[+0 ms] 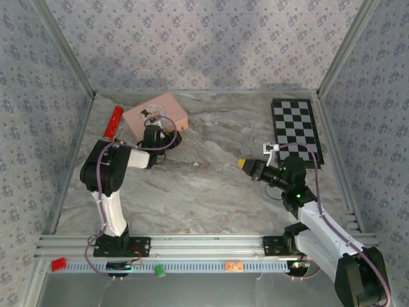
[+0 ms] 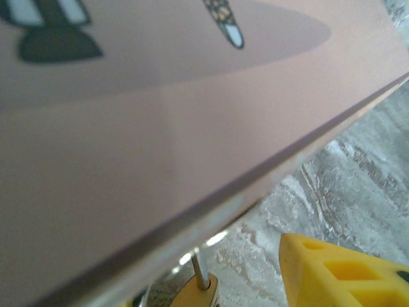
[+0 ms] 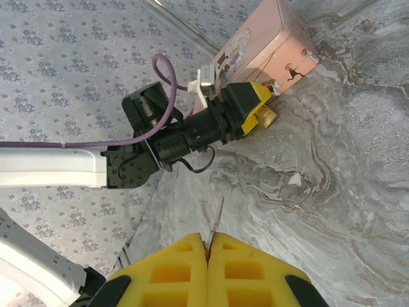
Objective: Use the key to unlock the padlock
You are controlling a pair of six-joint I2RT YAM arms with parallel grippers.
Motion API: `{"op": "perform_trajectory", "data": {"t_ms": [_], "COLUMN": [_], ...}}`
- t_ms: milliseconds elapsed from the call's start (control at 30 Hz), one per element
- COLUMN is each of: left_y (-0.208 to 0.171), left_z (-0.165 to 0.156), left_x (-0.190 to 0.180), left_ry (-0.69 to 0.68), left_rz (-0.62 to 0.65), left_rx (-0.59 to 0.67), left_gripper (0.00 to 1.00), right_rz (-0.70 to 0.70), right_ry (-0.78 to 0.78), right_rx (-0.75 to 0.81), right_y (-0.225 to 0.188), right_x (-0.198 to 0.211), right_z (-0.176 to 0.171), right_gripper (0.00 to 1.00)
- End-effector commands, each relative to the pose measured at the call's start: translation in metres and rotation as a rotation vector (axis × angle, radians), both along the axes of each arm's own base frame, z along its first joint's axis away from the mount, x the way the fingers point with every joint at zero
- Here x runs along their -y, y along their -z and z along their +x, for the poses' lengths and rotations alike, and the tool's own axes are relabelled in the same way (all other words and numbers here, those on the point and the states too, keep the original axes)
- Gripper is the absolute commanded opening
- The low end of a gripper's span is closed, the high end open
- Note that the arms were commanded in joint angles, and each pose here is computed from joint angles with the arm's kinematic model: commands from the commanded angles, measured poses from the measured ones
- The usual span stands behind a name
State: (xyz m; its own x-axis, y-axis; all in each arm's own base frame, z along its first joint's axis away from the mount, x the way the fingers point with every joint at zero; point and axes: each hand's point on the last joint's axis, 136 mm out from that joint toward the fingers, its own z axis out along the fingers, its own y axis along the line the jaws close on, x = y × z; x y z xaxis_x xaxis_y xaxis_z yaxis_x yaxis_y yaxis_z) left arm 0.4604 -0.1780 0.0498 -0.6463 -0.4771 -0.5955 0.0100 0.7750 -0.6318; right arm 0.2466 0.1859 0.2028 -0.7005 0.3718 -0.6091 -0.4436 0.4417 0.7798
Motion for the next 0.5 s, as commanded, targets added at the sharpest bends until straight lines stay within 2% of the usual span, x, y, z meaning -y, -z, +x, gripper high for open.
{"op": "perform_trajectory", "data": {"t_ms": [0, 167, 467], "left_y": [0.0111, 0.0142, 0.0104], "left_z": [0.0030, 0.0042, 0.0008], "left_x": [0.0005, -0.0006, -0.0036], "left_ry": [-0.028, -0.040, -0.056], "left_rz": [-0.075, -0.081, -0.092], "left_rx": [-0.008, -0.016, 0.002], "left_gripper": [0.56, 0.51, 0.31], "right_rz": [0.005, -0.002, 0.001], "right_ry": [0.001, 0.008, 0.009], "right_rx": [0.049, 0.051, 0.055], "right_y": [-0.0162, -0.0154, -0.0161], "right_x": [-0.0003, 0.0017, 0.0019], "right_z": [0.0010, -0.0010, -0.0023], "right_gripper": [0.00, 0.00, 0.00]}}
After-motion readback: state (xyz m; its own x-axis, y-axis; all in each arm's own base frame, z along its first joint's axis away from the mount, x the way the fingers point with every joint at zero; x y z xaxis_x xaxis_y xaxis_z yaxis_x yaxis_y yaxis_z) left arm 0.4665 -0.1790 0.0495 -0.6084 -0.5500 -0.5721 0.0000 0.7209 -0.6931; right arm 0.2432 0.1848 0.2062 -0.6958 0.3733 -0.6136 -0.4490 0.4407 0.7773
